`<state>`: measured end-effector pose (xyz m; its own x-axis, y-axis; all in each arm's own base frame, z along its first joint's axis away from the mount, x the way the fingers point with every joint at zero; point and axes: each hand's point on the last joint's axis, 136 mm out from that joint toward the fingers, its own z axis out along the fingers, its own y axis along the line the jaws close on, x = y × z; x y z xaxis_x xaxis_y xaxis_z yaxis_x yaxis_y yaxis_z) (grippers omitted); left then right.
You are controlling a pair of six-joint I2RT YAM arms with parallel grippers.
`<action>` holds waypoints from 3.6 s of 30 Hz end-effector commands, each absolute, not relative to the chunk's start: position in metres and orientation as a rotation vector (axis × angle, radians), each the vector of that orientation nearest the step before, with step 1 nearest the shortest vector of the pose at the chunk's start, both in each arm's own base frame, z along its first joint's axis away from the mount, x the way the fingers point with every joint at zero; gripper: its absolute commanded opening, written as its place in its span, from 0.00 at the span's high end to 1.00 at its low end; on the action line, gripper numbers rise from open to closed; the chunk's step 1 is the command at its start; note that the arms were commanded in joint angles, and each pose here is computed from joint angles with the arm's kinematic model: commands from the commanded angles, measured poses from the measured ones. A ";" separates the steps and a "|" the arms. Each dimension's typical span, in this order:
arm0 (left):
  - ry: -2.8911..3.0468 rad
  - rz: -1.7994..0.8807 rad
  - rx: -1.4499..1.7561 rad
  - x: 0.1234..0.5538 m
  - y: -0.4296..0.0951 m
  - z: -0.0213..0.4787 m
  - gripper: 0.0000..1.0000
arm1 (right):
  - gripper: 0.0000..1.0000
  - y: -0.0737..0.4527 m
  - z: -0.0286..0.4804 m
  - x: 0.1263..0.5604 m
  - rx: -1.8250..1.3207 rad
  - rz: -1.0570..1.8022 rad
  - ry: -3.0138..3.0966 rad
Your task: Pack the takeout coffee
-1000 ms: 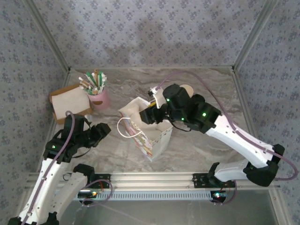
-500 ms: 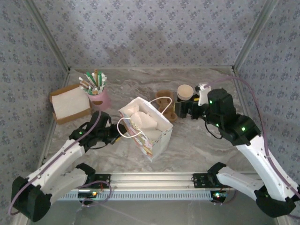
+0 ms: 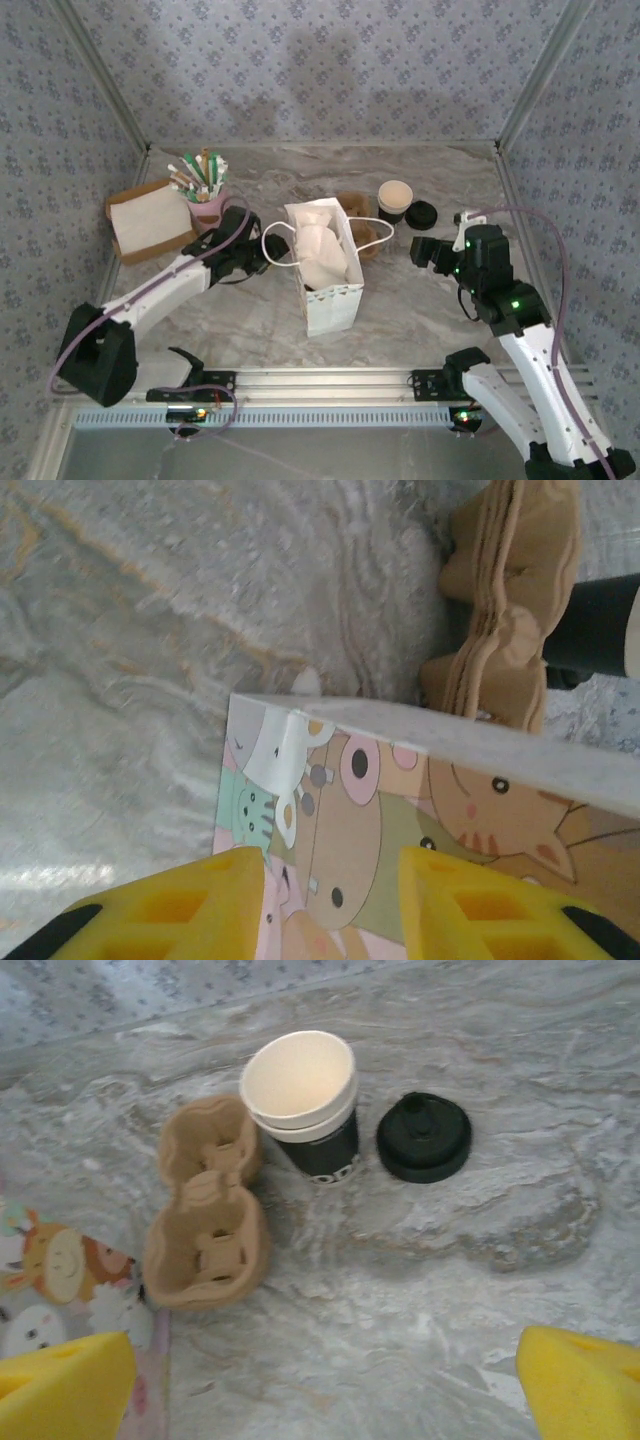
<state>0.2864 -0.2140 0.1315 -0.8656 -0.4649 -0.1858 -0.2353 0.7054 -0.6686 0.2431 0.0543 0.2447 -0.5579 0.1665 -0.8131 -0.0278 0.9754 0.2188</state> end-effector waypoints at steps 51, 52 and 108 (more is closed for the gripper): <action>1.933 0.300 -0.406 0.284 0.051 0.123 0.00 | 0.00 -0.066 0.120 0.341 0.402 -0.281 1.827; 1.928 0.306 -0.388 0.286 0.051 0.124 0.00 | 0.00 -0.064 0.121 0.344 0.382 -0.286 1.824; 1.955 0.064 -0.064 0.397 0.013 0.089 0.00 | 0.00 -0.016 0.085 0.391 0.021 -0.065 1.967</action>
<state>0.3946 0.0171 0.0909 -0.3656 0.0076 -0.9308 -0.0946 0.9945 0.0453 0.3868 -0.0208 0.0814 -0.3901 -0.0346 -0.9201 0.0676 0.9955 -0.0661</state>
